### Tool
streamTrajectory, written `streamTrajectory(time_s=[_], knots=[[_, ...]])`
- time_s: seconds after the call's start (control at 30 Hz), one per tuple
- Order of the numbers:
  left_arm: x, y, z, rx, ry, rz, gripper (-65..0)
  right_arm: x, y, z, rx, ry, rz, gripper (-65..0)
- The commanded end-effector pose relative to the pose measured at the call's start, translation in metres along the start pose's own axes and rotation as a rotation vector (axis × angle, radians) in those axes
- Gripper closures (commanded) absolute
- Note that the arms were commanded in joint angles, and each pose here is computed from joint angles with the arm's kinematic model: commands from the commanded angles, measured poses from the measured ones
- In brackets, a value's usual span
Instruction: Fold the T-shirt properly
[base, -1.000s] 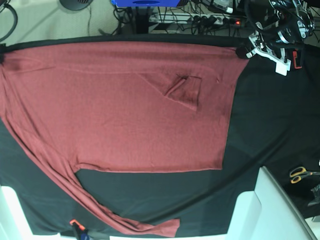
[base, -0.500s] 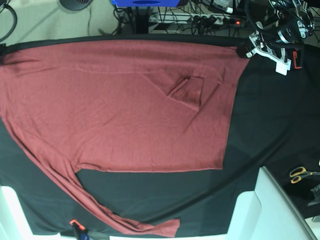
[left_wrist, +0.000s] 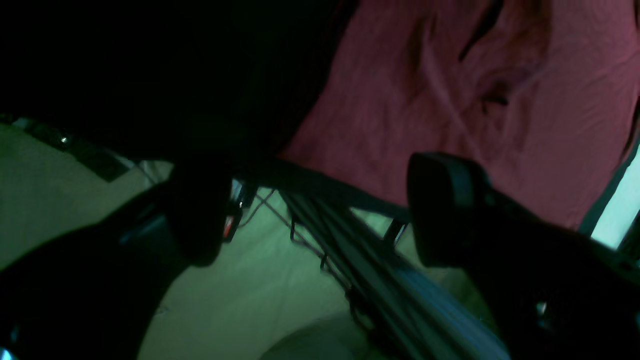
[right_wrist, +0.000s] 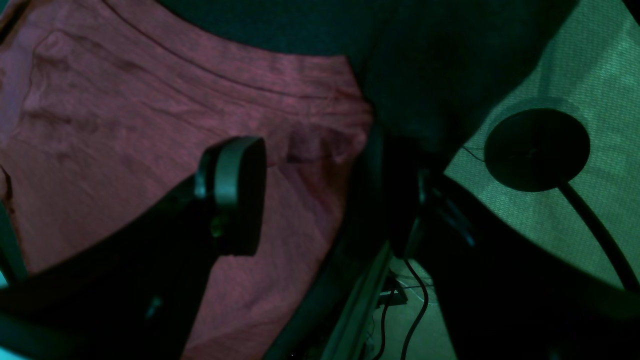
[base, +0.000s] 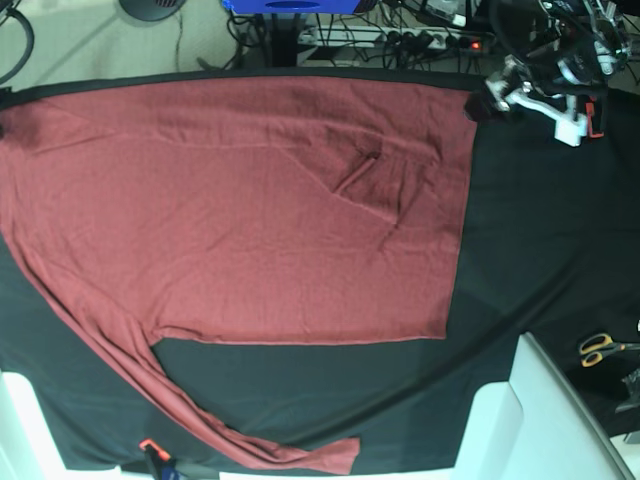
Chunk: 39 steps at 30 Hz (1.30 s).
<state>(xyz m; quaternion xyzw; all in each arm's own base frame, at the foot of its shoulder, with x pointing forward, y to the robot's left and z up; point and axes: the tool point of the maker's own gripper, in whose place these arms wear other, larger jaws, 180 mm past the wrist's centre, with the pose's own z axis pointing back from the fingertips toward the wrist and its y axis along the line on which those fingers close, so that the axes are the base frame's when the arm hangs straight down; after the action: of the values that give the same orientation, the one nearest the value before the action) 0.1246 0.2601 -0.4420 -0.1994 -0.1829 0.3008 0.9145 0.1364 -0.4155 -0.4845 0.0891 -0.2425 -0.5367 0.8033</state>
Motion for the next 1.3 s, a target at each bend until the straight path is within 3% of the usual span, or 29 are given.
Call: streamTrajectory(time_s=[0.0, 0.17, 0.3, 0.47, 0.6, 0.77, 0.9, 1.27], knots=[[0.014, 0.009, 0.013, 0.022, -0.052, -0.001, -53.2, 0.031, 0.009, 0.013, 0.024, -0.085, 0.023, -35.0], [0.052, 0.032, 0.043, 0.076, -0.175, 0.029, -53.5, 0.067, 0.028, 0.041, 0.055, -0.216, 0.062, -35.0], [0.077, 0.041, 0.062, 0.108, -0.231, 0.004, -53.5, 0.102, 0.067, 0.056, 0.112, -0.298, 0.148, -35.3], [0.096, 0.032, 0.064, 0.09, -0.263, -0.024, -53.5, 0.123, 0.164, 0.029, 0.251, -0.297, 0.444, -35.3], [0.099, 0.024, 0.068, 0.09, -0.283, -0.052, -53.5, 0.13, 0.208, -0.01, 0.255, -0.329, 0.595, -35.3], [0.102, 0.02, 0.072, 0.09, -0.297, -0.07, -53.2, 0.115, 0.217, -0.06, 0.135, -0.332, 0.852, -35.3], [0.104, 0.019, 0.072, 0.088, -0.3, -0.07, -53.2, 0.09, 0.225, -0.079, 0.127, -0.342, 1.015, -35.3], [0.107, 0.017, 0.072, 0.083, -0.308, -0.074, -53.2, 0.087, 0.221, -0.082, 0.12, -0.338, 1.032, -35.3]])
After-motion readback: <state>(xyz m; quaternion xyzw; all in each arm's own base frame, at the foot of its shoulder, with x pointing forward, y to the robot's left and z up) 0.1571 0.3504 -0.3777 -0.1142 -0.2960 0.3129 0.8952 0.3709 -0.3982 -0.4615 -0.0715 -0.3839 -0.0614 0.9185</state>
